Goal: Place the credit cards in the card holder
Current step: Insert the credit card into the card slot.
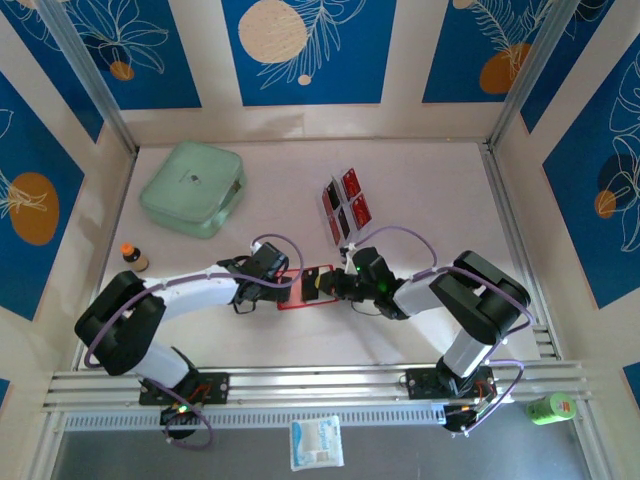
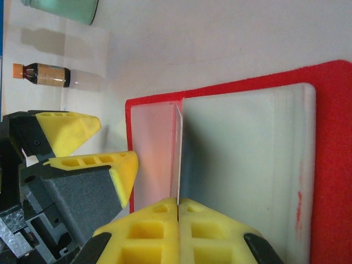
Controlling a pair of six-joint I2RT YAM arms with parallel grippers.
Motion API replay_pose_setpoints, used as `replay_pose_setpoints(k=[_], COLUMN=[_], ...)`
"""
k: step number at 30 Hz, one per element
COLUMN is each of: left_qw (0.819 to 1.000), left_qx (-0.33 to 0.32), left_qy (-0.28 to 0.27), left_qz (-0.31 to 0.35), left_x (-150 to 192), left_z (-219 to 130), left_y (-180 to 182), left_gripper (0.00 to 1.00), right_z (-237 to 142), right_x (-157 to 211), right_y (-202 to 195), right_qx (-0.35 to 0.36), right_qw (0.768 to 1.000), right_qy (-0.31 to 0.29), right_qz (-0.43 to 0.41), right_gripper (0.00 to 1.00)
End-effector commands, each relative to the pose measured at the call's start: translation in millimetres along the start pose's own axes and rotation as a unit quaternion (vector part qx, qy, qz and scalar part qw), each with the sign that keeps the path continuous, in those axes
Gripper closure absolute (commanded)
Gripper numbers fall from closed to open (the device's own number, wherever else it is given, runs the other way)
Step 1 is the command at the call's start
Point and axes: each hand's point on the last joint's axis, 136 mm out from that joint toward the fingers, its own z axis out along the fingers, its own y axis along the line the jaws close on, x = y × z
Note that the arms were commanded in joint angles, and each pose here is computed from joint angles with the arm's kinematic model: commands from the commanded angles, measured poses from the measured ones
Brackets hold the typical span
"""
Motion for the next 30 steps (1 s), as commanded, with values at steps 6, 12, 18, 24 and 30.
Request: replay_pose_setpoints(k=[6, 12, 18, 24, 30], left_qw=[1.000, 1.000, 1.000, 1.000, 1.000], left_qx=[-0.015, -0.015, -0.015, -0.014, -0.013], left_qy=[0.004, 0.005, 0.005, 0.005, 0.007], left_qz=[-0.004, -0.005, -0.006, -0.006, -0.006], left_x=[6, 7, 7, 7, 8], left_z=[2, 3, 3, 4, 5], left_y=[9, 9, 9, 9, 8], left_gripper=[0.00, 0.00, 0.00, 0.00, 0.00], right_z=[2, 5, 8, 12, 18], right_x=[14, 16, 18, 19, 24], right_y=[-5, -7, -11, -13, -11], right_qx=[0.009, 0.014, 0.018, 0.018, 0.016], right_qw=[0.999, 0.999, 0.998, 0.997, 0.995], right_qy=[0.036, 0.047, 0.057, 0.068, 0.089], right_qz=[0.010, 0.016, 0.026, 0.034, 0.037], right_gripper=[1.00, 1.00, 1.00, 1.00, 1.00])
